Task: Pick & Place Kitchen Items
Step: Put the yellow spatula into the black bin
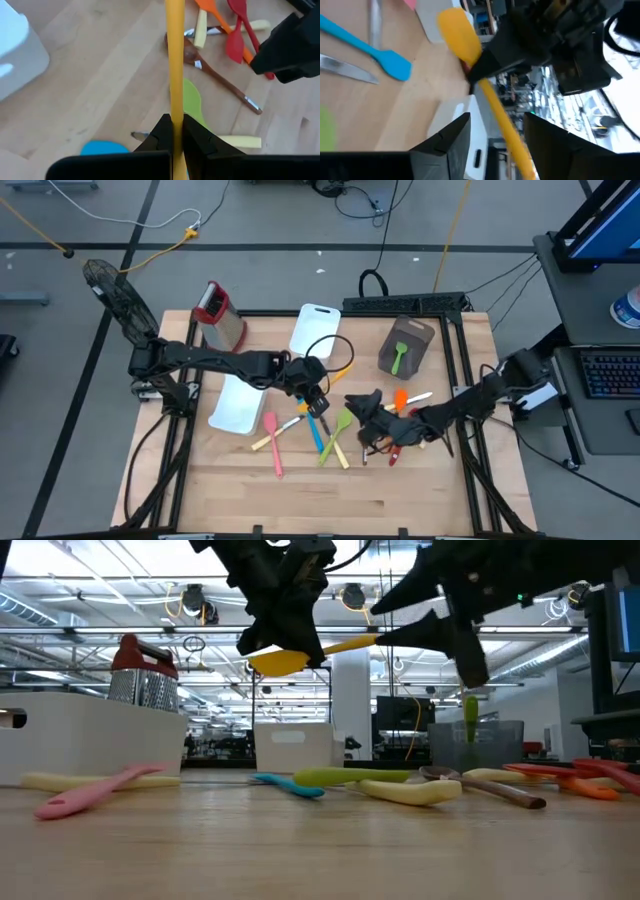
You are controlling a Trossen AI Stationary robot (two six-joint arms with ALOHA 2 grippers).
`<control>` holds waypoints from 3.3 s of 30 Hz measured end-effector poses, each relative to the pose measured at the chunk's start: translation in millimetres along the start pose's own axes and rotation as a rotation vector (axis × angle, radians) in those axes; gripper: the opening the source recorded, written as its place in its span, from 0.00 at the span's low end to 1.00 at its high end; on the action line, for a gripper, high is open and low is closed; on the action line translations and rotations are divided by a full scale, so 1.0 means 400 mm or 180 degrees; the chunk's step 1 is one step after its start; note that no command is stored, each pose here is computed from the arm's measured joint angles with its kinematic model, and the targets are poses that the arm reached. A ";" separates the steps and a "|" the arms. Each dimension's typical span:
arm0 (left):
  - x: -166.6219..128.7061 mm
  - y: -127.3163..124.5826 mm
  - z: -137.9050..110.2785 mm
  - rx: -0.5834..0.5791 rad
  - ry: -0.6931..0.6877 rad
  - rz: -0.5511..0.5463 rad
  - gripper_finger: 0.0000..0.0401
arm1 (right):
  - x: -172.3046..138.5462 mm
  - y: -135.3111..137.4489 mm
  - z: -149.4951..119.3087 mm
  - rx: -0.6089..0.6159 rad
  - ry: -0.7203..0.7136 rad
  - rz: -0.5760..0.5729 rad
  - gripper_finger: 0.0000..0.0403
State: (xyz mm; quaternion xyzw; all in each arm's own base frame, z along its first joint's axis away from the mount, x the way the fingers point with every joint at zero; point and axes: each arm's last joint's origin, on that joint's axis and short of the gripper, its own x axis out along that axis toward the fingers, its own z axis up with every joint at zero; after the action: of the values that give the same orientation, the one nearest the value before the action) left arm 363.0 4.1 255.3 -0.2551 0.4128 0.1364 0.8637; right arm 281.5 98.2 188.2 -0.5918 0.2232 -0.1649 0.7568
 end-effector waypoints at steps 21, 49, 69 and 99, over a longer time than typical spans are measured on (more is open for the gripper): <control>0.016 -0.054 -0.040 0.0035 0.0142 -0.0156 0.02 | 0.108 0.028 0.042 -0.0790 0.0384 0.0002 0.46; 0.056 -0.076 -0.036 0.0054 0.0201 -0.0627 0.02 | 0.118 0.039 0.026 -0.0846 0.0686 0.0000 0.03; 0.061 -0.055 -0.021 0.0294 0.0130 -0.0570 0.25 | 0.112 0.046 0.016 -0.0586 0.1026 -0.0085 0.01; 0.061 0.019 0.027 0.0847 -0.0017 -0.0445 0.55 | 0.098 0.094 -0.025 -0.0617 0.1365 0.0162 0.00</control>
State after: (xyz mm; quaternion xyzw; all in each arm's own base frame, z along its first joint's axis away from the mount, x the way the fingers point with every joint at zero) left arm 381.9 17.0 239.5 -0.1662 0.4062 0.0207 0.8983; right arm 308.6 79.2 144.2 -0.6073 0.4085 -0.2455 0.6357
